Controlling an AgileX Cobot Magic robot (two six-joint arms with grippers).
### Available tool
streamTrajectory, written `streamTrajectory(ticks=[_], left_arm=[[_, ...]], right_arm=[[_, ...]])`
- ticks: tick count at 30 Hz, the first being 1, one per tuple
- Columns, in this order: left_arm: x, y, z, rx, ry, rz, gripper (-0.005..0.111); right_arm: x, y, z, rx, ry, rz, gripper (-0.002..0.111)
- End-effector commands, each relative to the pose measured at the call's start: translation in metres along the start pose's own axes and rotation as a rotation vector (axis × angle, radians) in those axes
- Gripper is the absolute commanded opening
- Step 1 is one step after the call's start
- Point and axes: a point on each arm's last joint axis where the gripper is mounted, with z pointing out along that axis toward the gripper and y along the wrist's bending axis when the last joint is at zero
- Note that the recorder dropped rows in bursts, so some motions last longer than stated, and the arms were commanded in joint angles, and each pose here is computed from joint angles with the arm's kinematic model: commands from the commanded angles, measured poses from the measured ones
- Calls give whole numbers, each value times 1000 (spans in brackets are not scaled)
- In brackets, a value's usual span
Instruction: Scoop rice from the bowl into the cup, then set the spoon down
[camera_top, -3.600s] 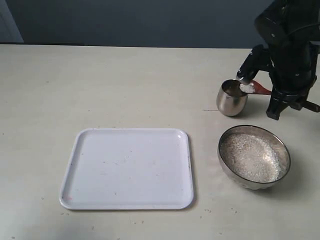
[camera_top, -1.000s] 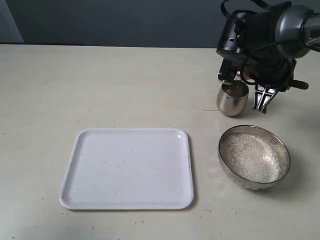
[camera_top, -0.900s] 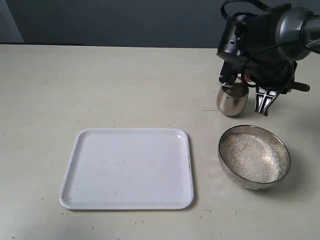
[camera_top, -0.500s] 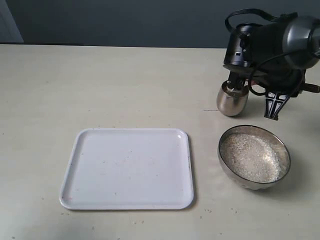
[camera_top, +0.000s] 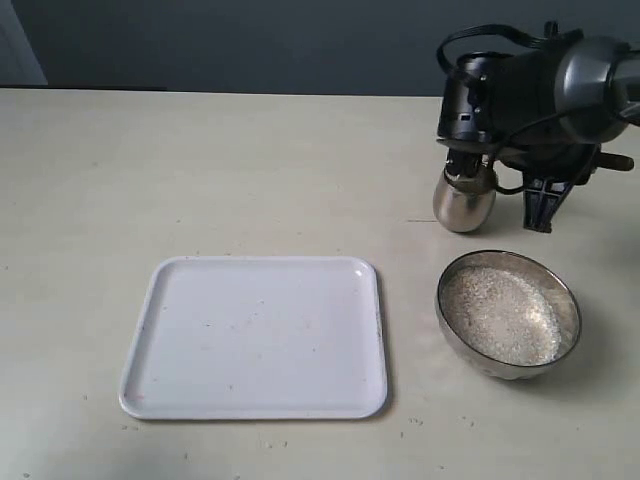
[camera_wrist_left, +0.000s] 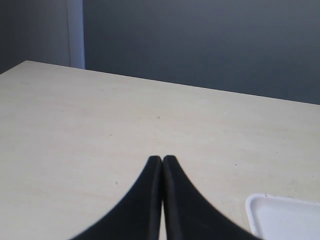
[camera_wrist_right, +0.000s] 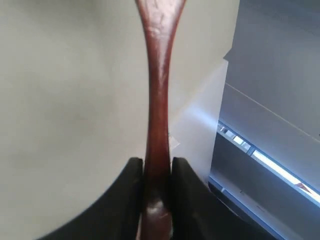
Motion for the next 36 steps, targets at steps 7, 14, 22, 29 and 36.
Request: streamTrajectory(ticks=[7,14,22,29,36], left_arm=[[-2,-1,-1,11,-18,-5,1],[-2,-1,-1,11,-18,-5,1],[-2,-1,-1,11,-18,-5,1],[-2,-1,-1,11,-18,-5,1],[-2,-1,-1,11,-18,-5,1]], right_arm=[[3,12,1,39,11,-66,-1],[5,14,4,96,18,-65,-1],[4,7,3,172,5,-49,-1],[6,12,7,192,14,-83,-1],[9,14,7,192,16,-81,-1]])
